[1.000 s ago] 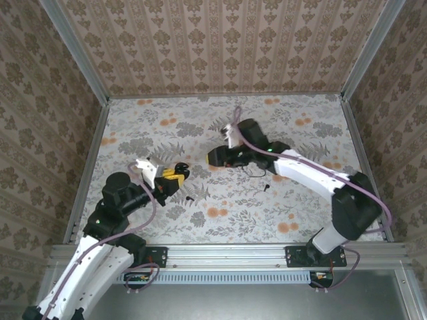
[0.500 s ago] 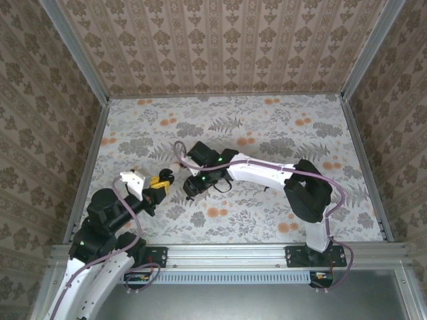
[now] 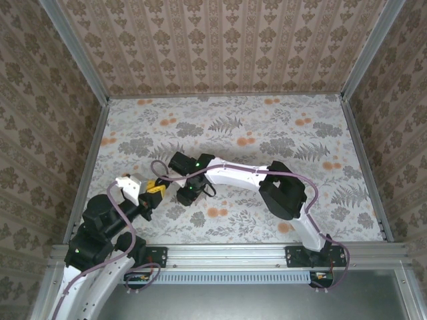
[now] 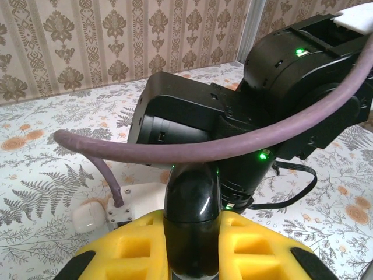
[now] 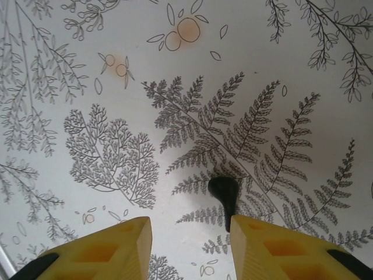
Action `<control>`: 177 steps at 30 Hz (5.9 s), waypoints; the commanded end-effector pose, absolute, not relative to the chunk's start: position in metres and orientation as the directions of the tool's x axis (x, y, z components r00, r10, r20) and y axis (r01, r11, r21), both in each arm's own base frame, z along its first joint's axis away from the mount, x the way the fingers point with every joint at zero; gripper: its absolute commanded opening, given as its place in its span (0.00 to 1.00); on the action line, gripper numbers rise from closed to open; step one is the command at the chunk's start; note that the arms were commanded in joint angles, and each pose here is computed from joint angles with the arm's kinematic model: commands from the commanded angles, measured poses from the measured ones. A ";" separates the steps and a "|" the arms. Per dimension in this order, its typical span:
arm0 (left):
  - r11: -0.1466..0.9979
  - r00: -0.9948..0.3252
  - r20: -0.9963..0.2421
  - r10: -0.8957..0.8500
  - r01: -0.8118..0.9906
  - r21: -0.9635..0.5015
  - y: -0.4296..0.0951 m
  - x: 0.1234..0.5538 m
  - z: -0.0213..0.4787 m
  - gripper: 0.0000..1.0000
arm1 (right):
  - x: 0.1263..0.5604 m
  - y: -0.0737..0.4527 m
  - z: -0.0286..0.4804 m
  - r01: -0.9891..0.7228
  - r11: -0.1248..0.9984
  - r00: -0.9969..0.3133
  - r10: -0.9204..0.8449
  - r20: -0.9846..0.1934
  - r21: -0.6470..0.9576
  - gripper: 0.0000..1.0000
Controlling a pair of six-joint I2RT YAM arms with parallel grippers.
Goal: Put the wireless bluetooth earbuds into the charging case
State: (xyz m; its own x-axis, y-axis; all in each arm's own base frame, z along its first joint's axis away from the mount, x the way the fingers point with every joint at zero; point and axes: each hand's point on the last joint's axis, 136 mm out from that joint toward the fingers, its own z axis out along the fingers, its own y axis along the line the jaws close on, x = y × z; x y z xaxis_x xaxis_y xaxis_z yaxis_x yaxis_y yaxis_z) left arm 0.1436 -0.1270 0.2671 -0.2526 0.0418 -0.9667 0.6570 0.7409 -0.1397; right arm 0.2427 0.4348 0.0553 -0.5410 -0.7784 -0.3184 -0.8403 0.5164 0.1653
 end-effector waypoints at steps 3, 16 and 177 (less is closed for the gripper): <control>0.733 -0.208 -0.977 0.042 0.671 -0.111 -0.126 0.139 0.278 0.00 | 0.249 0.425 0.058 -0.841 0.525 -0.538 -0.787 -0.303 0.130 0.39; 0.522 -0.186 -0.980 -0.072 0.830 -0.196 -0.171 0.137 0.301 0.00 | 0.277 0.364 0.242 -0.683 0.421 -0.690 -0.104 -0.717 0.596 0.45; 0.428 -0.379 -0.920 -0.097 0.819 -0.382 -0.179 0.131 0.307 0.00 | 0.307 0.330 0.024 -0.572 0.819 -0.813 -0.558 -0.167 0.051 0.26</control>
State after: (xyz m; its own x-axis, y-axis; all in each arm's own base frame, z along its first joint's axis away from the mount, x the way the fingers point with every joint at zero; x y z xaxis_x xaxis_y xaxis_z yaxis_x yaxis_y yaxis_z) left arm 0.1267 -0.1736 0.3058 -0.3651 -0.0771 -0.9278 0.8149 0.4553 -0.3586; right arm 0.2959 0.3633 0.0183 -0.7111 -0.6794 -0.1811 -0.6963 0.7163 0.0468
